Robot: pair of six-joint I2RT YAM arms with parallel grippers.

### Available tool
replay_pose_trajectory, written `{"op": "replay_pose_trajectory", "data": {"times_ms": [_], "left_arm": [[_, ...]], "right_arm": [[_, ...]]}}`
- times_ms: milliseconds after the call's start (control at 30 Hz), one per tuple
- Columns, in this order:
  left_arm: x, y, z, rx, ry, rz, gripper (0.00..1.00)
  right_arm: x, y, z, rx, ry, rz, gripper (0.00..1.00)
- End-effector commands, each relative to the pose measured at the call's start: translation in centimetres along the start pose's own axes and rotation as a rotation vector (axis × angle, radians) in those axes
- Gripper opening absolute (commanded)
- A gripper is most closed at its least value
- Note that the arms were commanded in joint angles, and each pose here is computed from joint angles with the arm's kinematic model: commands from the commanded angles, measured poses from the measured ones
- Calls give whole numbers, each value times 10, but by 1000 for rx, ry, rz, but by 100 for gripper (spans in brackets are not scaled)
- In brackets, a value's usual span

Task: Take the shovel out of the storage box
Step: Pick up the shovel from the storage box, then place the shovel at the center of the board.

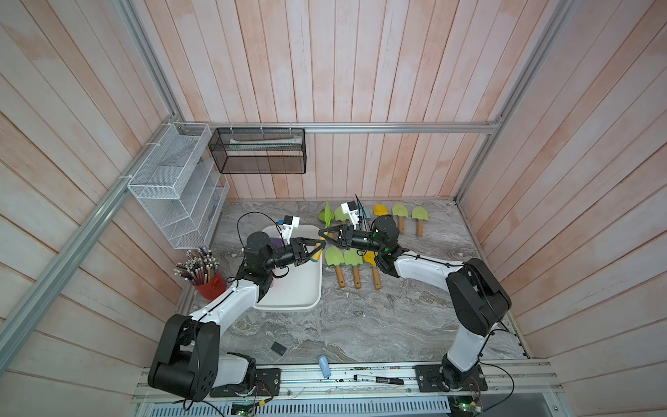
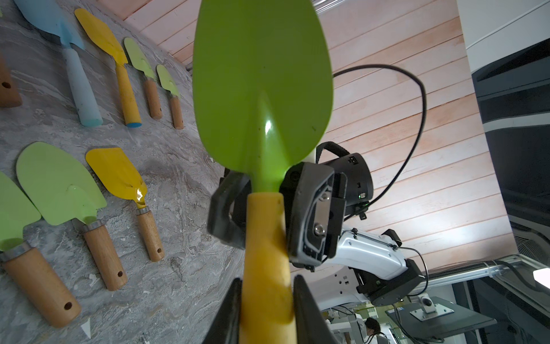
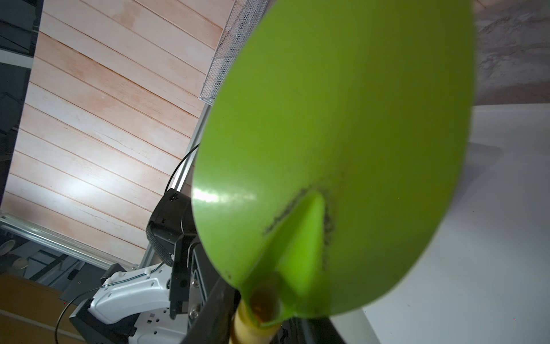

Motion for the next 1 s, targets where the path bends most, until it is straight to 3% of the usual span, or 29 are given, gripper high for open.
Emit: {"op": "replay_pose_trajectory", "data": {"times_ms": [0, 33, 100, 167, 233, 400, 533, 633, 800, 967], "left_arm": [[-3, -2, -1, -17, 14, -33, 1], [-3, -1, -1, -10, 13, -34, 5], [-3, 1, 0, 20, 5, -40, 31], [-1, 4, 1, 59, -3, -47, 50], [2, 7, 5, 98, -10, -56, 57], [16, 17, 30, 249, -89, -81, 58], [22, 32, 45, 504, -153, -121, 58], [23, 53, 54, 658, -187, -79, 58], [21, 83, 71, 942, -253, -32, 58], [18, 87, 84, 1033, -345, -63, 58]], "right_arm": [[6, 4, -4, 28, -13, 25, 22], [7, 4, -2, 24, -21, 26, 20], [7, 2, 2, 14, -30, 22, 18], [8, -2, 8, -4, -41, 13, 18], [9, -5, 16, -27, -56, 8, 18], [13, -13, 47, -137, -79, 19, 18], [15, -24, 71, -279, -75, 15, 19], [16, -33, 90, -397, -71, 11, 19], [17, -48, 124, -721, -28, 30, 20], [10, -59, 151, -1014, 37, 74, 20]]}}
Point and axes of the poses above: each gripper's point midway between its finger pads, its own z axis back along the fingers, its own y axis along the line the jaws close on, x = y × z, the point moved 9 cm from there along z, back along the fingers, and after that the axes turned 6 degrees about z, right-handed, at the moved point
